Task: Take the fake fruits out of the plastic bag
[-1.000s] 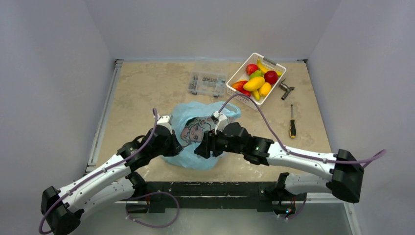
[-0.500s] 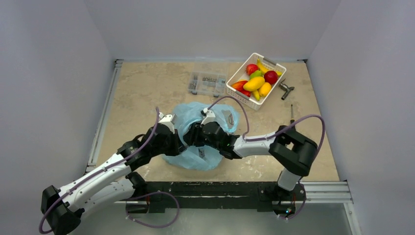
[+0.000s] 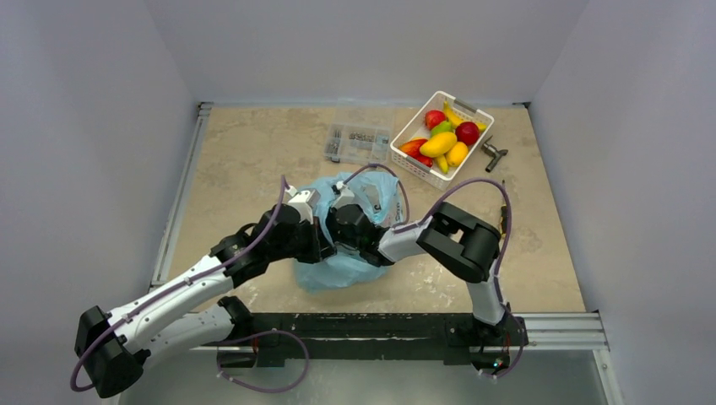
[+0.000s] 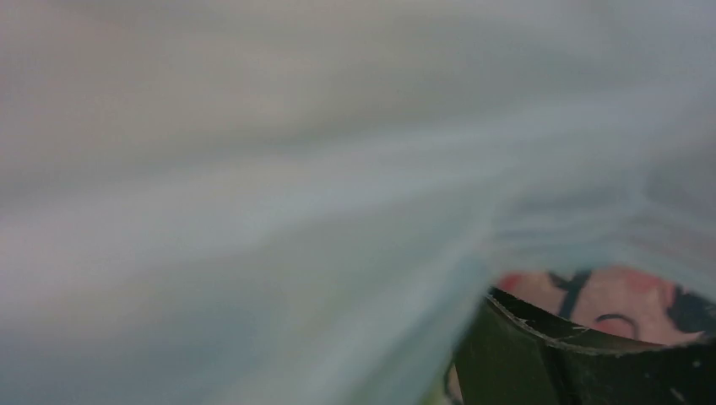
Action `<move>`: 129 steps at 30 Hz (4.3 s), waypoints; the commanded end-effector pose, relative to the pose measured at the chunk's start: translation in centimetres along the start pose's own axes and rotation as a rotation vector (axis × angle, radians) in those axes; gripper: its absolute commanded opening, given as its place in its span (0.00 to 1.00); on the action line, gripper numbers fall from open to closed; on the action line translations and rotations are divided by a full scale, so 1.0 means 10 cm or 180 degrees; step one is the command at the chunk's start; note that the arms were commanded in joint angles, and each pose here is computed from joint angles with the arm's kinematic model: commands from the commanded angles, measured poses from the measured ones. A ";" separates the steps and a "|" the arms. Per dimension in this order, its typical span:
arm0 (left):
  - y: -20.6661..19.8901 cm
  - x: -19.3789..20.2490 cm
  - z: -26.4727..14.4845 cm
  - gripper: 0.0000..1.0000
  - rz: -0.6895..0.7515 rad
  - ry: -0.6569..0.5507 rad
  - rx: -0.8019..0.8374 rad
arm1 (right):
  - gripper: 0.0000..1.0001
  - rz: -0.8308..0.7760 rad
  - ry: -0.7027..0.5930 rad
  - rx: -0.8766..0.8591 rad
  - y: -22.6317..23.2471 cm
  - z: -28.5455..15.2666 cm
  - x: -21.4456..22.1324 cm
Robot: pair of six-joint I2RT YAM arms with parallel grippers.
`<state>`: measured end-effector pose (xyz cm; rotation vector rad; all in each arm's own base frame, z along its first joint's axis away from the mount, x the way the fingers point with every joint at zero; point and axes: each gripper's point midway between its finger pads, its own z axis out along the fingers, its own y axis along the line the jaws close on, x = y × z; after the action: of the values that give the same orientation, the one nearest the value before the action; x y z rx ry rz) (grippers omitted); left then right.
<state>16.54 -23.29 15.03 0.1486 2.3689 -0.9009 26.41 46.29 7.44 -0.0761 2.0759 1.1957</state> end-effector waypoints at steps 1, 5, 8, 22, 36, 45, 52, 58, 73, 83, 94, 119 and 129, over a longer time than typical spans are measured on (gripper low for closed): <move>-0.28 -0.18 -0.05 0.00 0.0049 -0.0146 0.0308 | 0.64 0.0132 -0.0174 -0.0078 0.06 0.15 -0.08; -0.16 -0.13 -0.09 0.00 0.0040 -0.0189 0.0176 | 0.42 0.0089 -0.0142 -0.0031 0.00 0.15 -0.04; 0.06 -0.05 -0.11 0.00 0.0020 -0.0217 -0.0057 | 0.21 0.0044 -0.0144 -0.0084 0.08 0.07 -0.10; 0.68 0.06 -0.20 0.00 -0.0239 -0.0529 -0.0802 | 0.00 -0.0090 -0.0298 0.0108 0.22 -0.76 -0.47; 0.61 -0.02 -0.15 0.00 -0.0341 -0.0549 -0.0806 | 0.00 -0.0618 -0.0481 0.0147 0.45 -1.76 -0.91; 0.60 -0.02 0.01 0.00 -0.0348 -0.0373 -0.0939 | 0.00 -0.1140 -0.1147 0.0709 0.65 -2.43 -1.92; 0.59 -0.01 0.02 0.00 -0.0292 -0.0343 -0.0911 | 0.00 -0.1063 -0.1635 0.1169 0.40 -2.56 -2.95; 0.60 -0.04 -0.05 0.00 -0.0082 -0.0312 -0.0964 | 0.00 -0.0910 -0.1893 0.1649 -0.27 -2.41 -3.70; 0.55 -0.04 -0.02 0.00 0.0087 -0.0249 -0.0852 | 0.03 0.0366 -0.1589 0.1201 -1.88 -1.63 -4.26; 0.48 -0.05 -0.03 0.00 0.0018 -0.0260 -0.0765 | 0.67 -0.0320 -0.1522 0.2513 -2.14 -2.24 -4.29; 0.55 0.03 -0.01 0.00 -0.0036 -0.0193 -0.0844 | 0.69 -0.0613 -0.1076 0.1619 -0.97 -2.17 -3.04; 0.33 0.01 -0.10 0.00 -0.0172 -0.0191 -0.0530 | 0.66 -0.1044 -0.0191 -0.0073 0.56 -2.25 -0.70; -0.22 -0.09 -0.31 0.00 -0.0335 -0.0257 0.0304 | 0.48 -0.0461 -0.0551 -0.0072 0.57 -1.42 -0.61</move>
<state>15.73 -20.18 13.86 -0.0108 2.3922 -0.7990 17.94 34.54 15.88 -0.3405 2.0379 0.9792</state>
